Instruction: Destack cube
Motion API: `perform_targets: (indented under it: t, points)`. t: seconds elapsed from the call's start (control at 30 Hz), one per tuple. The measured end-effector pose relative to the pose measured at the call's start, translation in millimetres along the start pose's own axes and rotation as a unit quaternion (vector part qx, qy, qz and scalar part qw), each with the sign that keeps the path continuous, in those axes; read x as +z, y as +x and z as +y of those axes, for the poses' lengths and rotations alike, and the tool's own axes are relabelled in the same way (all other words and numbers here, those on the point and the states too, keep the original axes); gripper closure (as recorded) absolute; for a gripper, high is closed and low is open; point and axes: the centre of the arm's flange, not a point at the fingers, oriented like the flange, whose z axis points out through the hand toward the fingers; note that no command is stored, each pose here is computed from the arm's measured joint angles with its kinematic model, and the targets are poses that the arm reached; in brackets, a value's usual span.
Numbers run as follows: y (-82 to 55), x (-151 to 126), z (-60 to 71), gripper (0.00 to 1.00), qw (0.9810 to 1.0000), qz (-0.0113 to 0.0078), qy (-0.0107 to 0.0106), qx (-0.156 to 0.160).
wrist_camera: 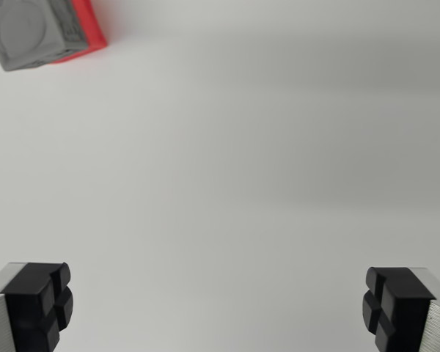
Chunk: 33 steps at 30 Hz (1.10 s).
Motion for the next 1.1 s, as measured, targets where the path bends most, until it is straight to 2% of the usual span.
perform_targets:
  t: [0.4,0.67,0.9,1.1]
  points:
    - [0.1,0,-0.1,0.00,1.0000,-0.0003,-0.0003,0.000]
    - [-0.9,3,-2.4,0.00,1.0000,-0.0012,-0.0011,-0.002]
    - [-3.9,11,-10.2,0.00,1.0000,-0.0013,-0.0008,-0.010]
    - [-6.5,18,-18.9,0.00,0.9998,-0.0009,0.0002,-0.017]
